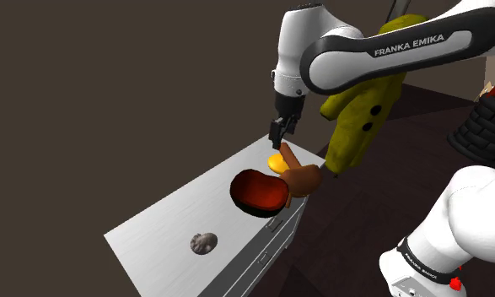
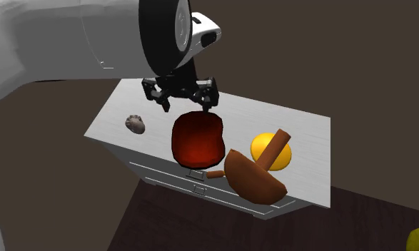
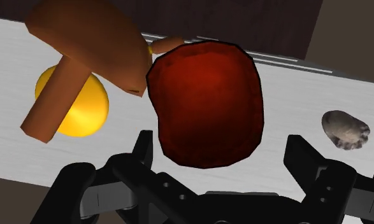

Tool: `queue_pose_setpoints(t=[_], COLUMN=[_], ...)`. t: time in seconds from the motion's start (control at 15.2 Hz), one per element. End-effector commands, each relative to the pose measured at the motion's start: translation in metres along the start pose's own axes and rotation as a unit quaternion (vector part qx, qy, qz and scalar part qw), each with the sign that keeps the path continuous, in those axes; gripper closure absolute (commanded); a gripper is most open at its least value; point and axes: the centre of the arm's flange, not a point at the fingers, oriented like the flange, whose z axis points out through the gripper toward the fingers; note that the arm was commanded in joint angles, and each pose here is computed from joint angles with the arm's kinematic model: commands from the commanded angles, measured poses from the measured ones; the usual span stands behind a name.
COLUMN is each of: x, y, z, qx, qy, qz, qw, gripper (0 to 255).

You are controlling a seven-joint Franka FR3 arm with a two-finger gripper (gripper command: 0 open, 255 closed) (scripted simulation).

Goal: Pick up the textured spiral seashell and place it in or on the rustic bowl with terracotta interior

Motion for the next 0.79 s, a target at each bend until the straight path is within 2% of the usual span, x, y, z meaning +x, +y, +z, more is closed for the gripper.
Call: queue_pose_setpoints(t=[0.0,0.33,0.73], x=[0.014,0.046,0.077], y=[-0.018,-0.065,-0.124], z=[0.015,0.054,0.102], qx=[-0.002,-0.008,-0.016], qy=[-0.004,-0.014,-0.026], qz=[-0.02,-0.069,-0.127], qw=[0.9998,0.9975,0.9915], gripper=[0,0,0])
